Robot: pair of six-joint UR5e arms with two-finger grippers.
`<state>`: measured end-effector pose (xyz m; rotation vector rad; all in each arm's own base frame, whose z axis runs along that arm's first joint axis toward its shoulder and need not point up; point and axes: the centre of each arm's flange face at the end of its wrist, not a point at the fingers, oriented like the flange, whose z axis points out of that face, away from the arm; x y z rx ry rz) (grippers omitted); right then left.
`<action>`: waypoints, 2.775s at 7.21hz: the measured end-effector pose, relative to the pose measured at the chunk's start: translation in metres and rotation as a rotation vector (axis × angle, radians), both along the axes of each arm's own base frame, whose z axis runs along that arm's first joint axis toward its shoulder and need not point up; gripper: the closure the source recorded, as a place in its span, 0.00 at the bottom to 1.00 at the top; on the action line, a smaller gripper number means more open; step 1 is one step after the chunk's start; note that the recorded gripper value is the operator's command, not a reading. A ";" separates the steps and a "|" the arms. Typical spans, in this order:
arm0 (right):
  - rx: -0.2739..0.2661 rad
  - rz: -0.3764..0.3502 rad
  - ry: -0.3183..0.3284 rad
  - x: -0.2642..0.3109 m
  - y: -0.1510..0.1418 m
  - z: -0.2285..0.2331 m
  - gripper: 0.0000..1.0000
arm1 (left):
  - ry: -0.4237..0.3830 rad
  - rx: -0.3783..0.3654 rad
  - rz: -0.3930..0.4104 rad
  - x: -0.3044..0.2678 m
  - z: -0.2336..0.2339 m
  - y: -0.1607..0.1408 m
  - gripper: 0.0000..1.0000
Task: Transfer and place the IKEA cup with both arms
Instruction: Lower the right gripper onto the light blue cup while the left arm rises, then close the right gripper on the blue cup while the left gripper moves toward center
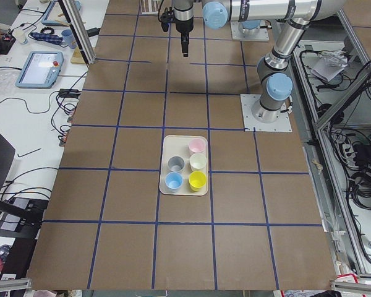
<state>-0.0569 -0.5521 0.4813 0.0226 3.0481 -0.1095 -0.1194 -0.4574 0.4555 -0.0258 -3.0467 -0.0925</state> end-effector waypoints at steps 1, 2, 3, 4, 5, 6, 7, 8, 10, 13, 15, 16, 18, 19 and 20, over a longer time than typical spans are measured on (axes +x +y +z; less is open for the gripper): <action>0.000 0.001 -0.035 -0.045 -0.006 -0.017 0.00 | 0.064 -0.002 -0.007 -0.006 -0.004 -0.002 0.00; -0.014 0.010 -0.054 -0.078 -0.013 -0.033 0.00 | 0.227 0.002 -0.003 -0.021 -0.012 -0.006 0.00; -0.028 0.021 -0.058 -0.103 -0.021 -0.049 0.00 | 0.398 0.008 0.011 -0.035 -0.020 -0.010 0.00; -0.041 0.014 -0.075 -0.127 -0.028 -0.066 0.00 | 0.534 0.024 0.030 -0.045 -0.028 -0.016 0.00; -0.057 -0.014 -0.116 -0.152 -0.036 -0.087 0.00 | 0.689 0.045 0.059 -0.056 -0.035 -0.025 0.00; -0.071 -0.041 -0.144 -0.172 -0.041 -0.105 0.00 | 0.808 0.069 0.091 -0.063 -0.039 -0.032 0.00; -0.085 -0.053 -0.149 -0.184 -0.046 -0.117 0.00 | 0.888 0.089 0.116 -0.067 -0.042 -0.036 0.00; -0.086 -0.074 -0.155 -0.191 -0.050 -0.129 0.00 | 0.988 0.101 0.143 -0.072 -0.041 -0.041 0.00; -0.069 -0.145 -0.174 -0.194 -0.055 -0.144 0.00 | 1.168 0.134 0.198 -0.082 -0.048 -0.047 0.00; -0.075 -0.168 -0.185 -0.202 -0.067 -0.171 0.00 | 1.450 0.193 0.322 -0.094 -0.080 -0.038 0.00; -0.093 -0.176 -0.225 -0.197 -0.070 -0.174 0.00 | 1.587 0.212 0.367 -0.106 -0.084 -0.035 0.00; -0.091 -0.179 -0.231 -0.196 -0.070 -0.177 0.00 | 1.632 0.214 0.362 -0.114 -0.083 -0.033 0.00; -0.078 -0.176 -0.222 -0.197 -0.069 -0.182 0.00 | 1.723 0.177 0.312 -0.126 -0.091 -0.026 0.00; -0.073 -0.173 -0.215 -0.197 -0.068 -0.183 0.00 | 1.746 0.154 0.281 -0.128 -0.100 -0.022 0.00; -0.070 -0.171 -0.212 -0.197 -0.068 -0.184 0.00 | 1.775 0.137 0.257 -0.131 -0.105 -0.020 0.00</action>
